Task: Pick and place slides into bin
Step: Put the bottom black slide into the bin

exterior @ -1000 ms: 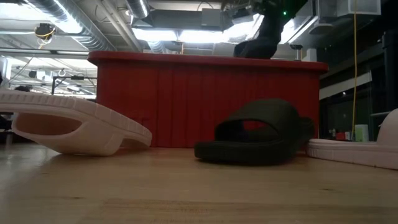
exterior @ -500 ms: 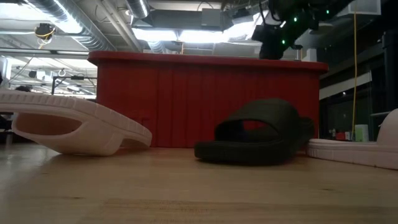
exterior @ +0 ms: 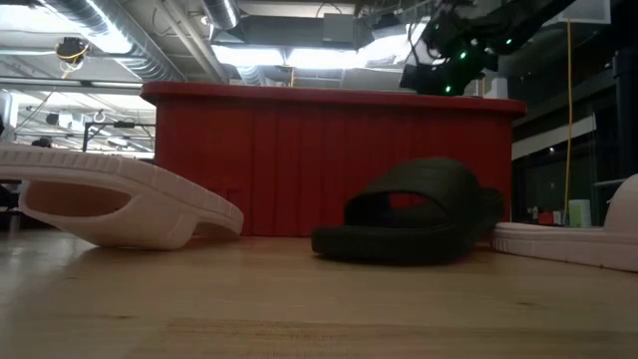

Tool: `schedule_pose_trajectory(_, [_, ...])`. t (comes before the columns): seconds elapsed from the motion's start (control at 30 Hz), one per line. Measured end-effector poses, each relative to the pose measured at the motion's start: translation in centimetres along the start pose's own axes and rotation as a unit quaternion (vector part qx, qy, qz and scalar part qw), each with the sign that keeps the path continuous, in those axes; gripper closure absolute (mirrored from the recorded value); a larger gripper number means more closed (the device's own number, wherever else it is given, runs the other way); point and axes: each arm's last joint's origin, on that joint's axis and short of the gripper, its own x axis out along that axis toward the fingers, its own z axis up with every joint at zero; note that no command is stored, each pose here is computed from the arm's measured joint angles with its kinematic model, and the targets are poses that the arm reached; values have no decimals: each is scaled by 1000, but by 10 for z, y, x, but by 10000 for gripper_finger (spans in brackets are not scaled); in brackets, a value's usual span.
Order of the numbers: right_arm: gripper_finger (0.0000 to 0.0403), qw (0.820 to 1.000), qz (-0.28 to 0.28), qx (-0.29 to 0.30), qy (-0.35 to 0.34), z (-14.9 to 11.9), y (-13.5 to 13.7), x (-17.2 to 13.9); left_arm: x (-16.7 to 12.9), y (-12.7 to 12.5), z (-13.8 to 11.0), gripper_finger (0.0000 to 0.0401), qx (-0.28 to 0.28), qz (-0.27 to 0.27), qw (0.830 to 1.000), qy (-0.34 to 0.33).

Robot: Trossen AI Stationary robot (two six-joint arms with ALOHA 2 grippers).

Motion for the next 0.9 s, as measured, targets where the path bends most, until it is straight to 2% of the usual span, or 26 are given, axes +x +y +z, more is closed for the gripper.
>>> schedule_pose_trajectory(0.43, [387,995,58,-36,69,-3,7,45,0,1,-1,398,0,26,1000,14])
schedule_pose_trajectory(0.9, [387,987,116,-65,91,-6,15,65,0,1,-1,399,0,26,1000,14])
